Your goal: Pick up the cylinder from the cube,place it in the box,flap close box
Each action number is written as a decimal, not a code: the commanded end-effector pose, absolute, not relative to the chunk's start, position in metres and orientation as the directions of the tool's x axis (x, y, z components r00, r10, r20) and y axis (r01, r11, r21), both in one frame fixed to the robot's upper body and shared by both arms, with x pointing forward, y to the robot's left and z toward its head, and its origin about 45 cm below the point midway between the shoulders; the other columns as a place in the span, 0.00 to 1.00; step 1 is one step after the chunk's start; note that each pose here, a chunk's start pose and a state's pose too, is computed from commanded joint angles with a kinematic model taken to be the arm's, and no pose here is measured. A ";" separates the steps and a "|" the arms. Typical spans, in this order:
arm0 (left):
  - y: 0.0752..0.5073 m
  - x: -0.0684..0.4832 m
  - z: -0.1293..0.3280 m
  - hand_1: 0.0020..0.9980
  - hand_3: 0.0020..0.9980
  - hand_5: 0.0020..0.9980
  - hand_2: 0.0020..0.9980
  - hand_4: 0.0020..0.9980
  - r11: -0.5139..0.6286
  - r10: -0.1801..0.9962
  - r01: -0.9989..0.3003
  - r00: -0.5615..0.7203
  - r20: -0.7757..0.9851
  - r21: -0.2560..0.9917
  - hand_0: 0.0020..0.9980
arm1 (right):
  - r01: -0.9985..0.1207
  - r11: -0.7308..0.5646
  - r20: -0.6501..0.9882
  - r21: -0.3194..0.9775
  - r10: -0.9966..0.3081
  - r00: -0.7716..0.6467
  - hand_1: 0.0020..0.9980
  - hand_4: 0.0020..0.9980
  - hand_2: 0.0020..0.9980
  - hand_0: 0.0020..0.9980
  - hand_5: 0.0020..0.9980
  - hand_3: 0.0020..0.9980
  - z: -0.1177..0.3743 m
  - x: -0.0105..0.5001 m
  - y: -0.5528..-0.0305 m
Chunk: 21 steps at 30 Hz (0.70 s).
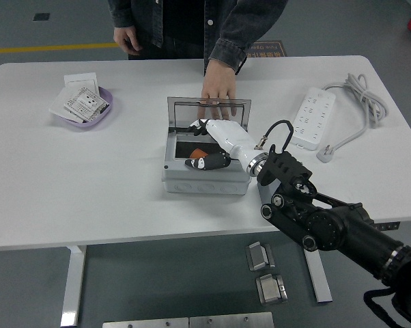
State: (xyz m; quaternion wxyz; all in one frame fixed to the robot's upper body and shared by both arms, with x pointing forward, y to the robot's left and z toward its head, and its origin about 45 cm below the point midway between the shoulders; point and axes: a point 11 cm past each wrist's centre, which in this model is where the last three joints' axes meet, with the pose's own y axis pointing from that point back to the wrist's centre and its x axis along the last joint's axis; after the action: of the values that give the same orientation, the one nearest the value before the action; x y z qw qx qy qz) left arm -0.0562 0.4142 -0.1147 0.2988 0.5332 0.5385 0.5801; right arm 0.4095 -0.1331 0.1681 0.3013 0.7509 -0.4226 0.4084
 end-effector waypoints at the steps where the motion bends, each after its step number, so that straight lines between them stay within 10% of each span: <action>1: 0.414 -0.057 -0.115 0.62 0.60 0.28 0.57 0.67 -0.241 0.921 0.228 -0.254 0.296 0.943 0.64 | -0.884 -0.457 0.859 0.103 -0.407 0.311 0.71 0.98 0.71 0.85 0.36 0.75 0.170 0.408 -0.135; 21: 0.415 -0.067 -0.114 0.62 0.60 0.27 0.57 0.67 -0.243 0.916 0.249 -0.259 0.306 0.938 0.64 | -0.892 -0.441 0.785 -0.099 -0.586 0.202 0.70 0.99 0.71 0.83 0.41 0.75 0.276 0.417 -0.159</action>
State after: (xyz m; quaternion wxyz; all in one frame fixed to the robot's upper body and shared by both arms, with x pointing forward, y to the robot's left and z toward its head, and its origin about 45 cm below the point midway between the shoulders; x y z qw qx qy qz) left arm -0.0669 0.4146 -0.1138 0.2886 0.5359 0.5435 0.5780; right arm 0.4175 -0.1586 0.2762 0.1936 0.7506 -0.4922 0.3960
